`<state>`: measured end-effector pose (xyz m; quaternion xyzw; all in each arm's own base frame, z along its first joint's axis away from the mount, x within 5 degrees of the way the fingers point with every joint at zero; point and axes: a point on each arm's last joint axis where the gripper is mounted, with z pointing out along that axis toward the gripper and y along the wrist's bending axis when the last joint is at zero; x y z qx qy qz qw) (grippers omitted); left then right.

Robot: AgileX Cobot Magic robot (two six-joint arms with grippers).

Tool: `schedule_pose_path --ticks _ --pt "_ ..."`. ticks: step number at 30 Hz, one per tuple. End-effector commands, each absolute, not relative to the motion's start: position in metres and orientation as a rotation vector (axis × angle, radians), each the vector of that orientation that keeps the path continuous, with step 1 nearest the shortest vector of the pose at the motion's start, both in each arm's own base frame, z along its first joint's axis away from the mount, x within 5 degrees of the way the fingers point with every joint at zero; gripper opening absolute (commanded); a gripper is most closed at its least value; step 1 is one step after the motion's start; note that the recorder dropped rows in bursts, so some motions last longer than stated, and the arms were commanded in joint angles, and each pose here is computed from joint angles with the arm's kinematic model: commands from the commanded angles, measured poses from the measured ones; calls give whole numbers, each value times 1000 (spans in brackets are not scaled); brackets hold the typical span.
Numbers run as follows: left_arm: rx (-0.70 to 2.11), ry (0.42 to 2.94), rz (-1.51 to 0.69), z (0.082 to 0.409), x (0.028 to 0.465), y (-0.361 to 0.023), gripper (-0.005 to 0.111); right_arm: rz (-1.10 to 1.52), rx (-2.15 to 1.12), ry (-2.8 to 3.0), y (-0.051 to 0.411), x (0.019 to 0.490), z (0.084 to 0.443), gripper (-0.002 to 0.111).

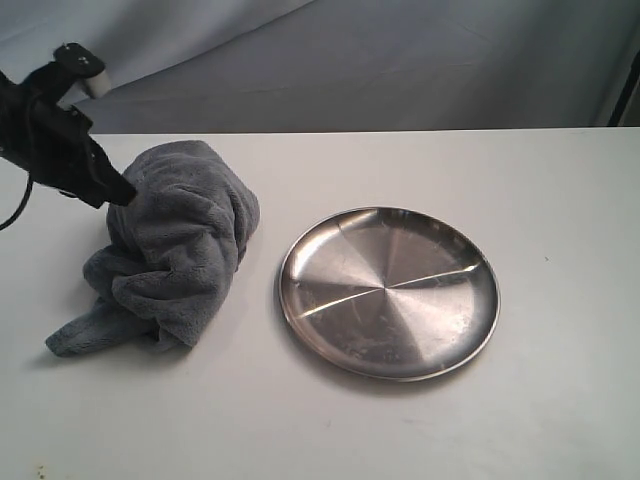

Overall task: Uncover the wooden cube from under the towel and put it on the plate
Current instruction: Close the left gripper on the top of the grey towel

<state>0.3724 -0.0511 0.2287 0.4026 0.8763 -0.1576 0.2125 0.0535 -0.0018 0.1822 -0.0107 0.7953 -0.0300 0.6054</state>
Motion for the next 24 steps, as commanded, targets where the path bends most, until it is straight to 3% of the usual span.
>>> schedule_pose_path --ticks 1,11,15,18,21,22,24 --pt "1162 2292 -511 231 378 -70 0 -69 -29 1831 -2 53 182 0" --pt "1069 2186 -516 238 387 -76 1 -69 -29 1831 -2 53 182 0" --pt "1062 2181 -507 238 388 -76 9 -69 -29 1831 -2 53 182 0" --pt "1066 2181 -477 238 389 -75 27 -69 -29 1831 -2 53 182 0" --pt "1101 2211 -475 235 386 -74 61 -69 -29 1831 -2 53 182 0" --pt "1087 2227 -466 235 387 -73 79 -69 -29 1831 -2 53 182 0" --pt "1030 2246 -447 234 390 -71 104 -69 -29 1831 -2 53 182 0"
